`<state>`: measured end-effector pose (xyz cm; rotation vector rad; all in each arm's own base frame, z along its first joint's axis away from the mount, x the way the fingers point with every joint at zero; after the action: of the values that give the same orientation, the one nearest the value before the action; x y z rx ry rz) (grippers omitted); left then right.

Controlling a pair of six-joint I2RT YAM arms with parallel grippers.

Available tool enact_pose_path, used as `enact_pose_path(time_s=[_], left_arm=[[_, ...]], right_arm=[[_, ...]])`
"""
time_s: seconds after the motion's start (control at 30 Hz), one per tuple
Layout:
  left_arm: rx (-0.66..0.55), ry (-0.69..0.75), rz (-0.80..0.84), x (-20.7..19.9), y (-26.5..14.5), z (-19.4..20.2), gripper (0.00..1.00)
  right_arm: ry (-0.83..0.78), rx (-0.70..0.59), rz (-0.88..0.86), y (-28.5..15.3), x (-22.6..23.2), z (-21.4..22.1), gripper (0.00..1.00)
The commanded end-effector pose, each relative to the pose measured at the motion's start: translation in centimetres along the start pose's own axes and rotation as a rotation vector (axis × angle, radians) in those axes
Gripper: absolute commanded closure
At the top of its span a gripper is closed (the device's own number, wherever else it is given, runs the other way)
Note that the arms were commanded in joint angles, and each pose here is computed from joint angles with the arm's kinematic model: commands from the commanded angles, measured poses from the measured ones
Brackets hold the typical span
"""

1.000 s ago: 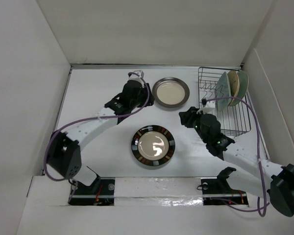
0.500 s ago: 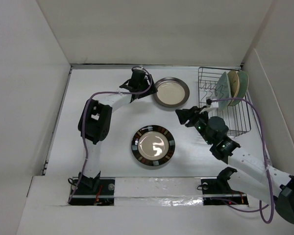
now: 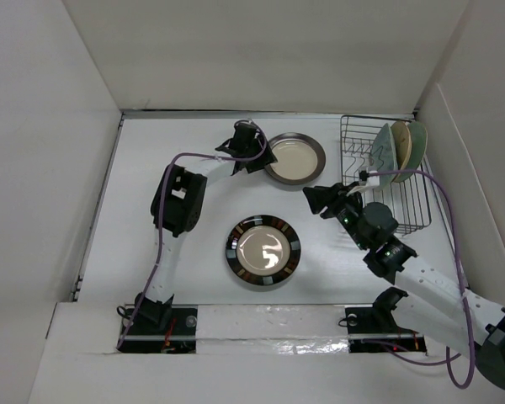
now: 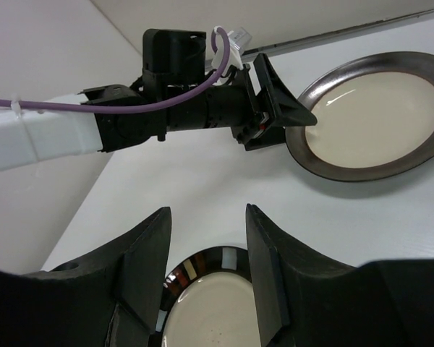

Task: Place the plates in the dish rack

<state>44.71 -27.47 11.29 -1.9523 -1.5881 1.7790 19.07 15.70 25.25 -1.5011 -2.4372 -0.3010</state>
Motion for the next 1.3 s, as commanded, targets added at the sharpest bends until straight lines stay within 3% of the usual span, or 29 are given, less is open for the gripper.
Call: enact_pose_path(time_s=[0.0, 0.13, 0.27, 0.33, 0.43, 0.63, 0.7, 0.73, 0.77, 0.97, 1.0, 1.03, 1.13, 1.23, 1.27], left_arm=[[-0.012, -0.029, 0.062, -0.8, 0.2, -1.0, 0.48], [0.001, -0.037, 0.103, -0.6, 1.0, -0.6, 0.71], [-0.011, -0.062, 0.14, -0.5, 1.2, -0.5, 0.86], [-0.032, -0.053, 0.151, -0.5, 1.1, -0.6, 1.0], [-0.094, -0.048, 0.207, -0.6, -0.5, -2.0, 1.0], [-0.303, -0.015, 0.346, -2.4, -8.2, -6.7, 1.0], [-0.37, 0.01, 0.408, -3.8, -11.6, -7.7, 1.0], [-0.394, 0.024, 0.42, -4.4, -12.6, -8.0, 1.0], [-0.436, 0.062, 0.452, -5.5, -14.8, -8.4, 1.0], [-0.519, 0.168, 0.515, -7.8, -23.1, -8.0, 1.0], [-0.521, 0.181, 0.507, -7.4, -23.8, -7.6, 1.0], [-0.529, 0.191, 0.515, -7.4, -24.7, -7.3, 1.0], [-0.536, 0.218, 0.555, -7.1, -28.3, -6.3, 1.0], [-0.522, 0.224, 0.626, -6.5, -31.8, -4.2, 1.0], [-0.512, 0.226, 0.631, -6.2, -32.1, -3.8, 1.0]], right_arm=[[0.016, -0.035, -0.025, 0.0, 0.4, -0.4, 0.49], [0.012, -0.019, -0.029, 0.2, 0.5, -0.1, 0.5], [0.002, -0.022, -0.004, 0.2, 0.2, 0.0, 0.53], [-0.004, -0.017, 0.006, 0.3, 0.0, -0.2, 0.53], [-0.011, -0.035, 0.036, 0.2, -0.4, -0.1, 0.53], [-0.022, -0.009, 0.005, 0.9, -0.6, 0.3, 0.55], [-0.037, 0.037, -0.021, 1.6, -0.6, 0.9, 0.68], [-0.042, 0.052, -0.041, 1.8, -0.4, 1.1, 0.91], [-0.055, 0.069, -0.06, 2.2, -0.3, 1.2, 1.0], [-0.073, 0.091, -0.115, 2.8, 0.3, 1.7, 1.0], [-0.073, 0.092, -0.113, 2.9, 0.3, 1.7, 0.97], [-0.071, 0.085, -0.11, 3.0, 0.3, 1.6, 0.74], [-0.061, 0.083, -0.119, 3.3, 0.4, 1.2, 0.31], [-0.027, 0.048, -0.116, 3.3, 0.1, 0.1, 0.07], [-0.014, 0.041, -0.098, 3.4, -0.3, -0.3, 0.04]])
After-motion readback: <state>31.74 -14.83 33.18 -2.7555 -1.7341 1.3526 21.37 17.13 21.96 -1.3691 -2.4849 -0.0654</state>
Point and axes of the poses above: each gripper's point midway between its finger pads, its own y axis out along the fingers, its own x axis along the line the jaws close on, z = x × y, the point moved 10 cm from there along -y, back along the fingers, and after that the axes turned 13 degrees about -y, right-handed, at the moved point
